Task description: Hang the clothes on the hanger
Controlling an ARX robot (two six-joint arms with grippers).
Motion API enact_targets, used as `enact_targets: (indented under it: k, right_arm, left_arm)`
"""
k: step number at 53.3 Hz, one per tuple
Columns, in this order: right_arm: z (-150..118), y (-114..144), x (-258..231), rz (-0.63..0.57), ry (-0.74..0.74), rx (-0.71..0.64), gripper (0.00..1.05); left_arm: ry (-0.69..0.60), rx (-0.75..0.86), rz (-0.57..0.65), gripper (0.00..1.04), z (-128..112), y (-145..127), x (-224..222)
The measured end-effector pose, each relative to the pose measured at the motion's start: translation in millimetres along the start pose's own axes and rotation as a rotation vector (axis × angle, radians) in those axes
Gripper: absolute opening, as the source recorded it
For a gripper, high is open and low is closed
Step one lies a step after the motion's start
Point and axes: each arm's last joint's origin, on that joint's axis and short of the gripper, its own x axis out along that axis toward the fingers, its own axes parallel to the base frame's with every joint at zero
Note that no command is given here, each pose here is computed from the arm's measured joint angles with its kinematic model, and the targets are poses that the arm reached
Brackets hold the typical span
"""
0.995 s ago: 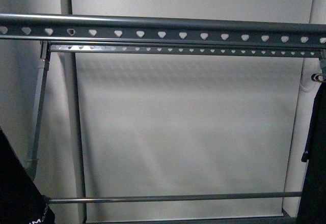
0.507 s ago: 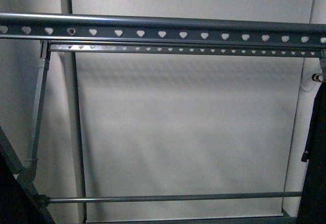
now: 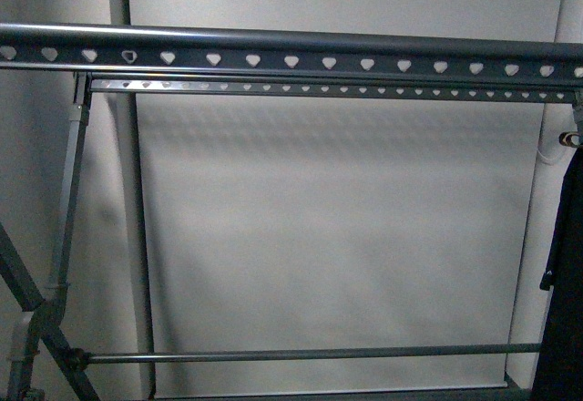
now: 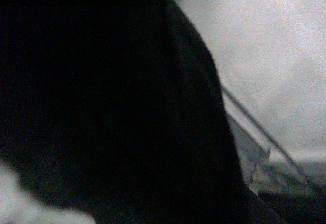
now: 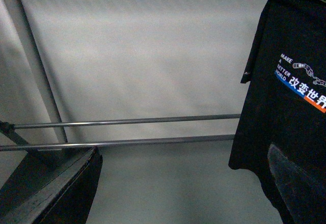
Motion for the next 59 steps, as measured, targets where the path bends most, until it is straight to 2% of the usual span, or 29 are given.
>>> enact_targets:
  k: [6,17,21,22,24,29,35,40,44,51,59]
  right_arm:
    - [0.0,0.0,0.0,0.0,0.0,0.0,0.97]
    - [0.0,0.0,0.0,0.0,0.0,0.0,0.97]
    - [0.0,0.0,0.0,0.0,0.0,0.0,0.97]
    - [0.0,0.0,0.0,0.0,0.0,0.0,0.97]
    - [0.0,0.0,0.0,0.0,0.0,0.0,0.97]
    - [0.0,0.0,0.0,0.0,0.0,0.0,0.97]
    - [0.0,0.0,0.0,0.0,0.0,0.0,0.97]
    - [0.0,0.0,0.0,0.0,0.0,0.0,0.97]
    - [0.0,0.0,0.0,0.0,0.0,0.0,0.97]
    - [0.0,0.0,0.0,0.0,0.0,0.0,0.97]
    - [0.0,0.0,0.0,0.0,0.0,0.0,0.97]
  left_arm:
    - [0.187,0.155,-0.17,0.12,-20.9,5.9,-24.9]
    - [0.422,0.502,-0.559,0.11,-30.2,-4.4,-54.8]
    - [0.444,0.805,-0.724,0.11,-28.4,-17.5,-57.7]
    - [0.435,0.926,-0.773,0.11,-26.9,-22.4,-56.8]
    - [0.418,1.033,-0.821,0.11,-25.5,-27.1,-54.6]
    - [0.253,1.474,-0.929,0.11,-18.1,-47.0,-34.3]
    - [0.066,1.775,-1.055,0.11,-14.6,-67.4,-13.4]
    - [-0.166,2.012,-1.115,0.11,-13.1,-88.5,4.0]
    - [-0.3,2.122,-1.129,0.11,-12.1,-102.5,12.1]
    - [-0.622,2.279,-1.096,0.1,-12.9,-131.2,24.6]
    - [-0.66,2.302,-1.089,0.1,-12.7,-133.0,24.5]
